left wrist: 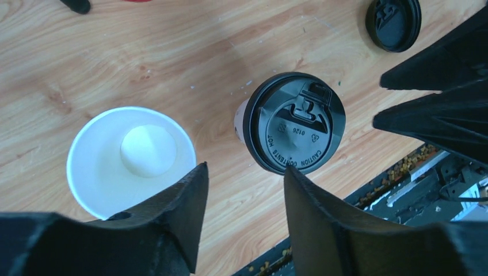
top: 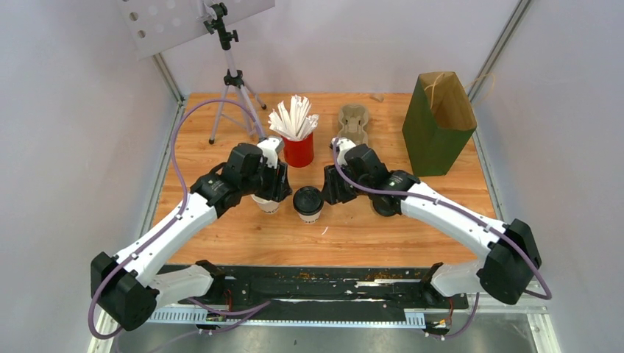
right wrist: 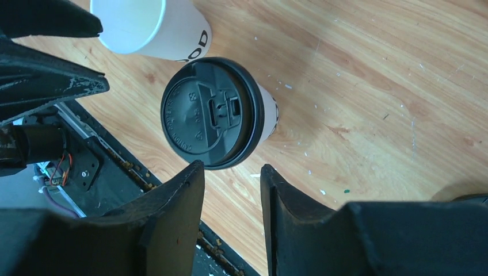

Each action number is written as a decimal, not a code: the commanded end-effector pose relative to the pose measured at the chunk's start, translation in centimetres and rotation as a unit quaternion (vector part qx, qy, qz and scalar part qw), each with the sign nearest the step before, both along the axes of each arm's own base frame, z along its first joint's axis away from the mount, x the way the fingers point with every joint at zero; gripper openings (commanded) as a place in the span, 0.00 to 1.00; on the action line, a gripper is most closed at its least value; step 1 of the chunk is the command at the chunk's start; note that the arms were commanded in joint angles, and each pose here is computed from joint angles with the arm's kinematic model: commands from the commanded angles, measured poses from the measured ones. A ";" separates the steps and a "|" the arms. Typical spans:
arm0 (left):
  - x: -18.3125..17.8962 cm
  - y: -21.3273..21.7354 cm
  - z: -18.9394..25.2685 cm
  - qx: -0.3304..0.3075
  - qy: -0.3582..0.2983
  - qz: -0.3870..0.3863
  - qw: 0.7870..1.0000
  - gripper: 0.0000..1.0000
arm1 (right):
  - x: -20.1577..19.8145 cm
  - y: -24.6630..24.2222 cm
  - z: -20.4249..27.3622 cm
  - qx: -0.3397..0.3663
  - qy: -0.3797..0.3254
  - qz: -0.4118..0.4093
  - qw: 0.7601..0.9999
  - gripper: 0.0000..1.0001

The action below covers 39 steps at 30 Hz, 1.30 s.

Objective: Pack the takeout coffee

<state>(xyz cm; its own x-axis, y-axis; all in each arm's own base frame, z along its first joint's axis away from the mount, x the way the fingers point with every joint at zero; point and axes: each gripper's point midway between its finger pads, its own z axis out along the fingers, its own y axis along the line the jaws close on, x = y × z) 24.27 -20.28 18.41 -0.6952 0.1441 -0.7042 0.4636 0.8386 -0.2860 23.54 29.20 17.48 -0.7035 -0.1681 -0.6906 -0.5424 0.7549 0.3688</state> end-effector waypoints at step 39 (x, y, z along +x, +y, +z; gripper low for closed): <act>-0.4 -5.3 -4.9 -0.097 0.029 -0.100 0.990 0.38 | 2.3 1.4 -1.7 -0.024 0.030 0.056 0.998 0.24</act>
